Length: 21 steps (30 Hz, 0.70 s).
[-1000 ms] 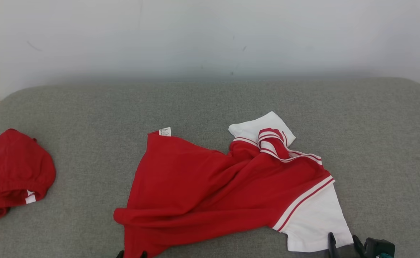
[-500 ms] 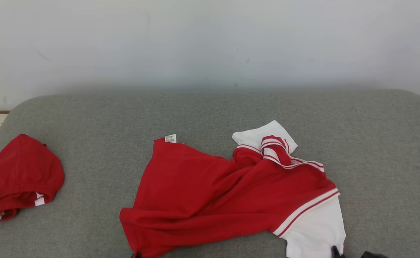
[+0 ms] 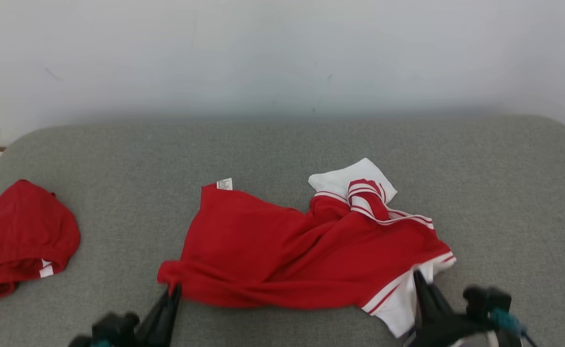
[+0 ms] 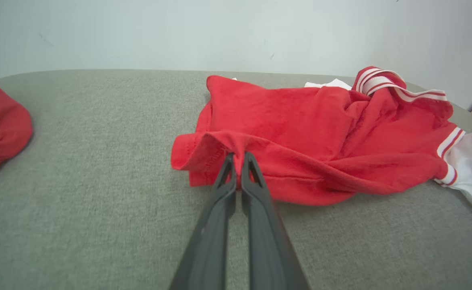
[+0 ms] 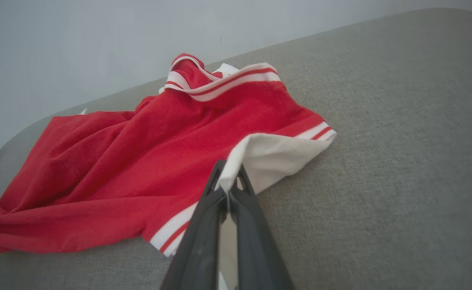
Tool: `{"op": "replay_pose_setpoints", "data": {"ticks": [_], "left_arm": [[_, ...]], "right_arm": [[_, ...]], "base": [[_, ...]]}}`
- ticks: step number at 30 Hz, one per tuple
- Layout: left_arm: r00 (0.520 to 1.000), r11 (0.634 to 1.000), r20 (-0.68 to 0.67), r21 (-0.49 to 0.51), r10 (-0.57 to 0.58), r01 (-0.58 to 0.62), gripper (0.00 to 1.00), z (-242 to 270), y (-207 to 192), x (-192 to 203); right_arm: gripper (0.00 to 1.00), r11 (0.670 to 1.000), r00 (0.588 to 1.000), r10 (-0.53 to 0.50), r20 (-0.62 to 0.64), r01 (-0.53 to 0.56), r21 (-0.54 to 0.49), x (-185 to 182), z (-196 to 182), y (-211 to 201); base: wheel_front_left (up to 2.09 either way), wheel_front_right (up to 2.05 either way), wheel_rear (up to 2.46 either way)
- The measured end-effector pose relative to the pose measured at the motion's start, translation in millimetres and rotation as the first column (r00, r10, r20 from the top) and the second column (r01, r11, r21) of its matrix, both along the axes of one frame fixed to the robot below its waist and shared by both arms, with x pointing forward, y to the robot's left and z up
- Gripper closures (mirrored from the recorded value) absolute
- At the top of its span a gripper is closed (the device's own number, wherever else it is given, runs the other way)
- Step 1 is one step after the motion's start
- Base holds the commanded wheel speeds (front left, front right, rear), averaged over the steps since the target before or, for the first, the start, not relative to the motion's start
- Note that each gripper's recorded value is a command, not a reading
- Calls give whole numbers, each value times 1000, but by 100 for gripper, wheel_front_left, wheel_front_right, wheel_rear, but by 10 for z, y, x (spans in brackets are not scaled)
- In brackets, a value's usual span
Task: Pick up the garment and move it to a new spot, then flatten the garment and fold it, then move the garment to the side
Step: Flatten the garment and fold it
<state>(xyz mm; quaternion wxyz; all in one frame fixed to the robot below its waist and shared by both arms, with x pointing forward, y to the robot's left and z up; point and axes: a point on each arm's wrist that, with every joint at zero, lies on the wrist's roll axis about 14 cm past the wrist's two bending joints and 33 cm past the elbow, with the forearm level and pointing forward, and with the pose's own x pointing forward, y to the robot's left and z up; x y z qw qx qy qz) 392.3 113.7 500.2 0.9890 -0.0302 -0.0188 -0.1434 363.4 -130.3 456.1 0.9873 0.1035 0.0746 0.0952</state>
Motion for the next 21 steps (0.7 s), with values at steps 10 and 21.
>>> {"op": "replay_pose_setpoints", "data": {"ticks": [10, 21], "left_arm": [[961, 975, 214, 174, -174, 138, 100, 1069, -237, 1024], [890, 922, 354, 352, -289, 159, 100, 2104, -490, 2052]], "right_arm": [[100, 995, 959, 91, 267, -74, -73, 1118, 1139, 86], [100, 993, 892, 91, 442, -49, -106, 2378, 2324, -70]], "base": [[0, 0, 0], [0, 0, 0]]}}
